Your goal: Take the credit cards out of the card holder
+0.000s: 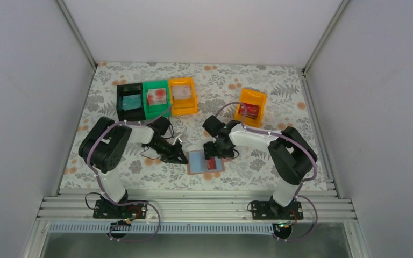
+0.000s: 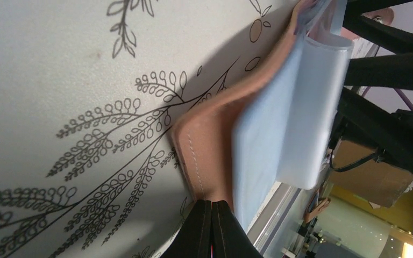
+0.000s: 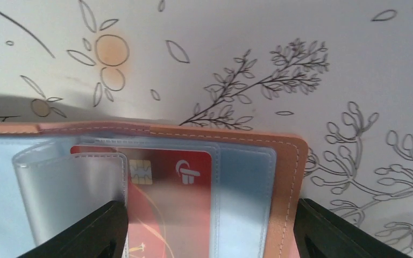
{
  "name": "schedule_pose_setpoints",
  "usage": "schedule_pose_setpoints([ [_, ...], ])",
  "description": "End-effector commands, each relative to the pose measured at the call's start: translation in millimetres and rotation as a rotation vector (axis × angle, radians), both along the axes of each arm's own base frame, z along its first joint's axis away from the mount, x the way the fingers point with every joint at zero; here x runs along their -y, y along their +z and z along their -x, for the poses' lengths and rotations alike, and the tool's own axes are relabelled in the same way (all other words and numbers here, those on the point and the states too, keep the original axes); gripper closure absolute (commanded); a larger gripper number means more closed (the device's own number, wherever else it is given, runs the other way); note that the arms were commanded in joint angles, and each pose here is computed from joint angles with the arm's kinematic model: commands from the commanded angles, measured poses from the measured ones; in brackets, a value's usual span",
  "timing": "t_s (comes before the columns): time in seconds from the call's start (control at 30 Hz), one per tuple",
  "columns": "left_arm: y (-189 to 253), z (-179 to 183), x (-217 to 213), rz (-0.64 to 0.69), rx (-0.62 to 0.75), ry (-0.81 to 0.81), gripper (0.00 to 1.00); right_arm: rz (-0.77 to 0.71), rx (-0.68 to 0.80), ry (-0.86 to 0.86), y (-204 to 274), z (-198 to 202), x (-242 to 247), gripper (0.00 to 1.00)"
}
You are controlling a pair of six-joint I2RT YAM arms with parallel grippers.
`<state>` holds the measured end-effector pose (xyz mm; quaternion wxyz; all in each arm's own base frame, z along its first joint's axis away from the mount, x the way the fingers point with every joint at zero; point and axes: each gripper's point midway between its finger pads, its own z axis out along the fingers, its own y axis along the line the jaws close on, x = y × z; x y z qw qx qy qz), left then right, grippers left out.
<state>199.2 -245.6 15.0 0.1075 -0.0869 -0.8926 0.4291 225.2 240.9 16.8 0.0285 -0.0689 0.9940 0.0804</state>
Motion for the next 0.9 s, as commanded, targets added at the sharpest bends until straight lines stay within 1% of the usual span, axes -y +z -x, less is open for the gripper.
schedule_pose_setpoints([
  [0.0, -6.7, -3.2, -0.5, -0.020, 0.021, -0.011, 0.98, -0.068, -0.054, 0.042, -18.1, 13.5, -24.2, 0.22],
  [0.17, -5.3, -5.1, 0.6, -0.016, 0.030, -0.014, 0.98, -0.144, -0.065, 0.060, -13.9, 17.3, -40.7, 0.22],
  [0.2, -5.7, -4.8, 0.3, -0.017, 0.028, -0.013, 0.98, -0.152, -0.059, 0.066, -10.9, 16.8, -44.2, 0.20],
  [0.27, -6.0, -4.9, 0.5, -0.016, 0.027, -0.013, 0.98, -0.147, -0.049, 0.080, -5.3, 16.6, -50.4, 0.12],
  [0.33, -6.2, -4.6, 0.8, -0.014, 0.025, -0.015, 0.98, -0.145, -0.045, 0.093, -2.8, 17.1, -56.8, 0.07],
  [0.43, -3.2, -6.5, 2.8, 0.001, 0.034, -0.019, 0.98, -0.135, -0.059, 0.089, -8.3, 20.5, -56.3, 0.05],
  [0.5, 3.5, -10.2, 6.2, 0.025, 0.057, -0.029, 0.97, -0.097, -0.062, 0.072, -14.8, 21.4, -48.7, 0.05],
  [0.53, 7.8, -13.7, 7.6, 0.030, 0.074, -0.032, 0.85, -0.075, -0.062, 0.066, -18.4, 21.6, -44.6, 0.04],
  [0.57, 12.7, -16.8, 8.6, 0.036, 0.094, -0.037, 0.65, -0.057, -0.066, 0.061, -22.9, 22.7, -41.1, 0.02],
  [0.6, 18.2, -20.2, 9.9, 0.042, 0.115, -0.041, 0.53, -0.050, -0.069, 0.061, -26.2, 23.2, -39.3, 0.01],
  [0.63, 24.6, -23.3, 11.4, 0.053, 0.134, -0.043, 0.44, -0.048, -0.072, 0.062, -29.2, 23.9, -38.8, 0.01],
  [0.67, 30.5, -25.4, 12.4, 0.065, 0.150, -0.044, 0.38, -0.051, -0.079, 0.066, -31.7, 24.9, -39.3, 0.01],
  [0.73, 44.9, -26.8, 16.4, 0.110, 0.182, -0.050, 0.28, -0.068, -0.088, 0.072, -33.4, 26.5, -42.9, 0.01],
  [0.83, 58.2, -24.1, 18.3, 0.167, 0.194, -0.044, 0.16, -0.120, -0.088, 0.077, -27.9, 26.1, -52.4, 0.01],
  [0.87, 61.3, -21.9, 18.6, 0.185, 0.188, -0.042, 0.13, -0.144, -0.088, 0.079, -24.8, 26.0, -56.6, 0.01],
])
